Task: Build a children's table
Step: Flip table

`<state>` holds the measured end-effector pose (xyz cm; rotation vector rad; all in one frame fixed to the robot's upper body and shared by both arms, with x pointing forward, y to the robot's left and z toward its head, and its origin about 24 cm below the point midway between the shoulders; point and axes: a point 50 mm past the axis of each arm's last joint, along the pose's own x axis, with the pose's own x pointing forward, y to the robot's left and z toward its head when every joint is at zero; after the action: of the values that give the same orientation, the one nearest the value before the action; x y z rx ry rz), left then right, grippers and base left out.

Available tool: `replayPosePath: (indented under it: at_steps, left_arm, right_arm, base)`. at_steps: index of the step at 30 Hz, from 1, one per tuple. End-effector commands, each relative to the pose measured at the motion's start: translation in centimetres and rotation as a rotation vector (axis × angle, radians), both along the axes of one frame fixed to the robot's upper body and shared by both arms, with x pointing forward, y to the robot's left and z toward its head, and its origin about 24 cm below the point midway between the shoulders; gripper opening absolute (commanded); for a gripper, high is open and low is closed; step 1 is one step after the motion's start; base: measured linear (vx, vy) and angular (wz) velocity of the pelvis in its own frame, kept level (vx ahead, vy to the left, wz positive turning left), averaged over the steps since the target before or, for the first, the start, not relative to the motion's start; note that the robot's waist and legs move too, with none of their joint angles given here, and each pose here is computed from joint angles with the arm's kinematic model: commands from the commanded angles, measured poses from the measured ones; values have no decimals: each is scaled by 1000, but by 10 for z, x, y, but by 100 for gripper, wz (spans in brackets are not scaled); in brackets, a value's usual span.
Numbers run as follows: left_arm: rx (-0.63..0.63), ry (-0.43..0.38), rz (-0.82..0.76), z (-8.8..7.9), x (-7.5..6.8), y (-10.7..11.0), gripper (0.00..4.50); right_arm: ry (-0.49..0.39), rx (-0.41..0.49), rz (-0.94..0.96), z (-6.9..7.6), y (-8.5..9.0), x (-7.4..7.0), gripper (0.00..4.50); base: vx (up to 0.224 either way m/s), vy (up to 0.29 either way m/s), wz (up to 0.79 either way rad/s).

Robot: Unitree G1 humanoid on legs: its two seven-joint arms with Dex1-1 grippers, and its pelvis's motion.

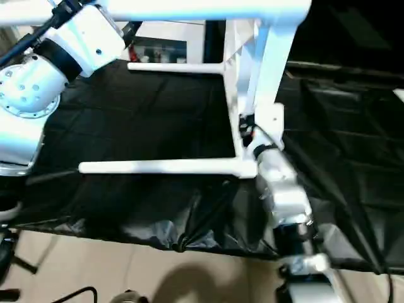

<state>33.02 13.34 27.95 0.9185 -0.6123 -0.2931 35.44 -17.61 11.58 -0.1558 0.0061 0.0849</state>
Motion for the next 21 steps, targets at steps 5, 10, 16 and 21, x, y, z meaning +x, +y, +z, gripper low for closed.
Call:
replayPosePath:
  at_steps: [5, 10, 16, 21]
  left_arm:
    - [-361, 7, 79, 12, 7, 40, 267]
    - [-550, 4, 105, 13, 7, 58, 257]
    - [-692, 83, 137, -10, 3, 74, 244]
    - [-691, 129, 173, -28, 1, 80, 235]
  right_arm:
    - [-275, -124, -23, 102, -50, 13, 194]
    - [-387, -206, -26, 162, -71, 15, 191]
    - [-477, -245, 32, 219, -78, 10, 191]
    - [-488, -259, 150, 236, -70, 6, 226]
  base:
    - [0, 0, 0]
    - [0, 0, 0]
    - [0, 0, 0]
    - [0, 0, 0]
